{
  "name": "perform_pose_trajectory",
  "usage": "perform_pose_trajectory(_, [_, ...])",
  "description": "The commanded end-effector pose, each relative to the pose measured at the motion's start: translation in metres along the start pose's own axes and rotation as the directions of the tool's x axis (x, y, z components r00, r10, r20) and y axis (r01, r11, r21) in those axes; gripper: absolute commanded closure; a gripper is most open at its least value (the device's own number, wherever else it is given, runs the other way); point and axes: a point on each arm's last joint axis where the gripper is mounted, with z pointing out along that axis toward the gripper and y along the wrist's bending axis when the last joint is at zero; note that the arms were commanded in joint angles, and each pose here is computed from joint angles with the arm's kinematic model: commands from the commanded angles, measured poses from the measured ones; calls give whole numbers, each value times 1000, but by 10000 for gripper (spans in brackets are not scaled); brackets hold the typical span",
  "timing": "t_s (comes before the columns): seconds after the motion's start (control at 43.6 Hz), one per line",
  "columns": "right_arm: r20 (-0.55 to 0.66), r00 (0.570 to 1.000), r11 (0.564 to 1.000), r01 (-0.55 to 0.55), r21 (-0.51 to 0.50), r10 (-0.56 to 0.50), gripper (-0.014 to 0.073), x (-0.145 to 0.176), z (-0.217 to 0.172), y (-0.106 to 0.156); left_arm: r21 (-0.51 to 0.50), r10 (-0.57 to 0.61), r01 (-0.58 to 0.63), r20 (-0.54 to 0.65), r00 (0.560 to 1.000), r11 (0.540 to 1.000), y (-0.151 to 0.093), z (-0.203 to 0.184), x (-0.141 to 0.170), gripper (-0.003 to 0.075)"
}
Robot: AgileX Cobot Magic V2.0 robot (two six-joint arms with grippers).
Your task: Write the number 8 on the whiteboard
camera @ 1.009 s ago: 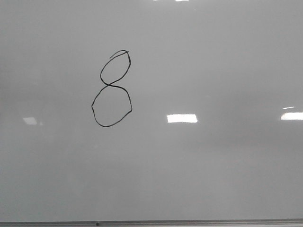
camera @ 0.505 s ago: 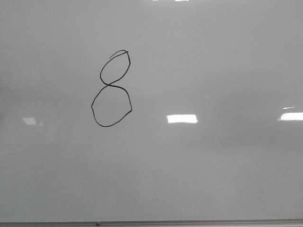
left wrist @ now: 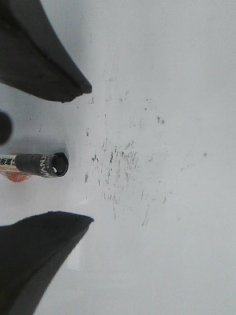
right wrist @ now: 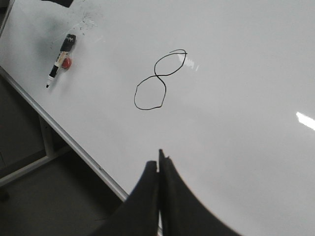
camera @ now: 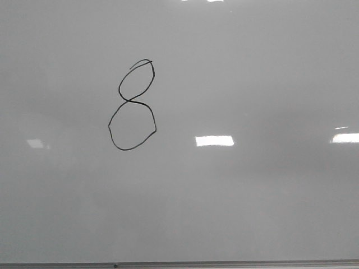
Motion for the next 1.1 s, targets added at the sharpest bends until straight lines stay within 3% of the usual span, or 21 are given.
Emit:
perform_pose_trajectory(0.0, [57,998,999,-22,44,19,655,-11,-2,-5,30,2,-6,143,990,1000,-4,-33,-7,321])
perform_pose_trajectory(0.252, [57,998,999,-22,44,19,655,-11,-2,-5,126,6,-38,244,970,991,-11,-92,41,542])
perform_pose_trajectory(0.482, [58,998,999,-23,43,20,655,-11,-2,-5,157,-26,-23,304,952,987,-1,-135,81,738])
perform_pose_trajectory(0.711, [58,998,999,-23,43,20,655,-11,-2,-5,155,-45,-11,354,934,988,6,-157,98,741])
perform_pose_trajectory(1.078, [58,998,999,-23,43,20,655,-11,-2,-5,158,-51,-10,377,925,987,7,-161,100,741])
